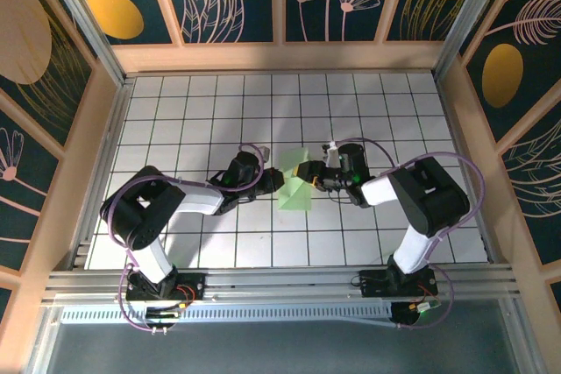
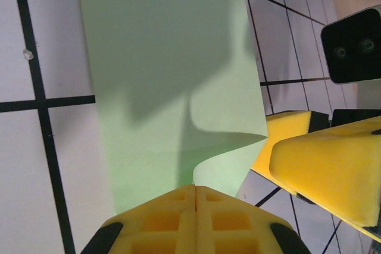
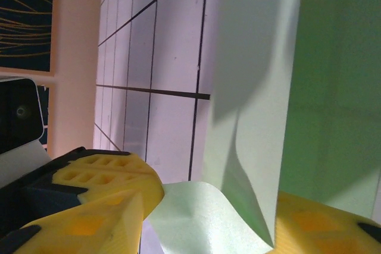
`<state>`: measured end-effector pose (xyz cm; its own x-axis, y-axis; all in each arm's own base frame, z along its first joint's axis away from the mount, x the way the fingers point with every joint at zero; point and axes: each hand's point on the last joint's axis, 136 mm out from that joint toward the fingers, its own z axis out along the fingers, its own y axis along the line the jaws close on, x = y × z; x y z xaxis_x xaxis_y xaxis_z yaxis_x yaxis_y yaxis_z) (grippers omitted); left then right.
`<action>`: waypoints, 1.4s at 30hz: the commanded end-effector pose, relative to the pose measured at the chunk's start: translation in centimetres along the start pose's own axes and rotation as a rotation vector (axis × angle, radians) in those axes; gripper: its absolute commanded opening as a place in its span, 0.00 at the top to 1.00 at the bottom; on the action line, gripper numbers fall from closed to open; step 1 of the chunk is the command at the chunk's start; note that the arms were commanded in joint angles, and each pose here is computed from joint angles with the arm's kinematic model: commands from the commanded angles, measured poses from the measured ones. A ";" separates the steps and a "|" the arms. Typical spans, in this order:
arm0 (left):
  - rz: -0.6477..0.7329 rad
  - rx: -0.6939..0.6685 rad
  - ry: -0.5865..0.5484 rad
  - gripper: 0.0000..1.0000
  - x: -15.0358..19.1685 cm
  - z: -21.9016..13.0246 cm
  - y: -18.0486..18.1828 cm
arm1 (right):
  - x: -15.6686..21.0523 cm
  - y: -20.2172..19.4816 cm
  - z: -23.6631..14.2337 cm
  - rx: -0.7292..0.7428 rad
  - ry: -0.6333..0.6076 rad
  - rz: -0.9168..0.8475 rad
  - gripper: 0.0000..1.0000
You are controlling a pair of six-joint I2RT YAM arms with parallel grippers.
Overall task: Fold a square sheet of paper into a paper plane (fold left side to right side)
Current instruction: Turn over the paper at the center of the table.
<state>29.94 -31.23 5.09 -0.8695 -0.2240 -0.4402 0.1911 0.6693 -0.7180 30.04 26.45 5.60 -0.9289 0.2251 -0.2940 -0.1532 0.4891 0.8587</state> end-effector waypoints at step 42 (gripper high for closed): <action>-0.034 0.121 -0.491 0.05 -5.7 -17.5 -2.7 | -6.4 8.9 -4.6 -0.105 -0.178 -0.272 1.00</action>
<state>26.82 -21.02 18.53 -0.5996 -0.5258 -0.6033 0.2587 0.5860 -0.7679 32.66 25.49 13.11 -0.8297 0.2438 -0.5022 -0.3303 0.5108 0.7937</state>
